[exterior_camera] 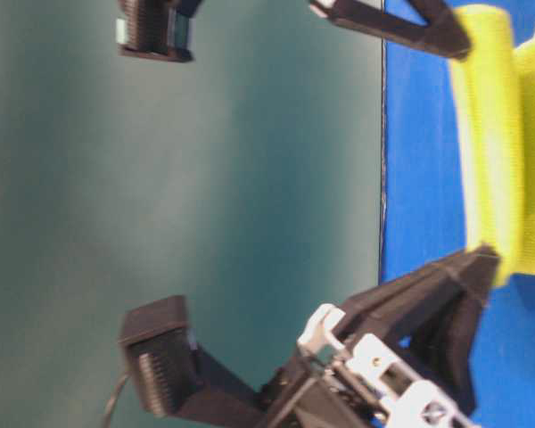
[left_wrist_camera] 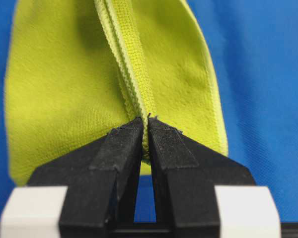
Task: Fold the yellow towel.
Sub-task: 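Fold the far end toward the near end and release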
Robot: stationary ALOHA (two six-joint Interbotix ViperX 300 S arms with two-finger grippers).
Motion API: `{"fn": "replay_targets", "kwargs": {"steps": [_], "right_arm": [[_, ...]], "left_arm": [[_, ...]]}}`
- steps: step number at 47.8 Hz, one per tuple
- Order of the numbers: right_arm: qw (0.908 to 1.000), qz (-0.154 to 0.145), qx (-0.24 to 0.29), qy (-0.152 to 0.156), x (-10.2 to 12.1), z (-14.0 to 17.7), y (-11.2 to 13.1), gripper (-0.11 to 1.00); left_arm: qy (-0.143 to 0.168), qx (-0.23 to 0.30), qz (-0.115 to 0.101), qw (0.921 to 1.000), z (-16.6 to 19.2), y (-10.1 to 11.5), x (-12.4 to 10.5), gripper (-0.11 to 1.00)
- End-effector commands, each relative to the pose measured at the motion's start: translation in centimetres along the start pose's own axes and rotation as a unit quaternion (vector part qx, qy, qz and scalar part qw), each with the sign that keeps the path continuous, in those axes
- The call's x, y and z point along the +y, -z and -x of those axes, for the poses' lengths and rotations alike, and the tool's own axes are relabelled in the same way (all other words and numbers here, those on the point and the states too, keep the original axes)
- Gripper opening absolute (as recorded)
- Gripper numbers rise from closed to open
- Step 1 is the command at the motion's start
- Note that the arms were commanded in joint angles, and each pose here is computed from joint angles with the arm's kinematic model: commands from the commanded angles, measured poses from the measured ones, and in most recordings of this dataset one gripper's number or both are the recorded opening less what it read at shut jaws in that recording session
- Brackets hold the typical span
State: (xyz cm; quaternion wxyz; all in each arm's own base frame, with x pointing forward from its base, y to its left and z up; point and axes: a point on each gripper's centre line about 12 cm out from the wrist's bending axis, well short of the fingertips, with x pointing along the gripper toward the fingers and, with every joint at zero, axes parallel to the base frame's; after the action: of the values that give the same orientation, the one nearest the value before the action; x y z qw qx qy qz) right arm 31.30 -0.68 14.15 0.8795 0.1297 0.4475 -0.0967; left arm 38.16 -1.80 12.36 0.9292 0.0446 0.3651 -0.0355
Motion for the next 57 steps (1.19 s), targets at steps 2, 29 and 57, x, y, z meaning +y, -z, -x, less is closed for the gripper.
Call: {"fn": "replay_targets", "kwargs": {"steps": [2,29,57], "right_arm": [[0.9998,-0.008,0.017,0.004,0.1,-0.8,0.7,0.05],[0.9999,-0.008,0.005,-0.013,0.8,-1.6,0.6,0.05],[0.9986,0.017,-0.027,-0.043,3.7,-0.1,-1.3,0.49]], "left_arm": [[0.01,0.0,-0.003,0.9999,-0.3,0.3,-1.1,0.04],[0.016,-0.014,-0.012,0.9997,-1.3,0.3,-1.9,0.04],[0.014,-0.045,-0.016,0.9988,0.6,-1.6,-1.8,0.74]]}}
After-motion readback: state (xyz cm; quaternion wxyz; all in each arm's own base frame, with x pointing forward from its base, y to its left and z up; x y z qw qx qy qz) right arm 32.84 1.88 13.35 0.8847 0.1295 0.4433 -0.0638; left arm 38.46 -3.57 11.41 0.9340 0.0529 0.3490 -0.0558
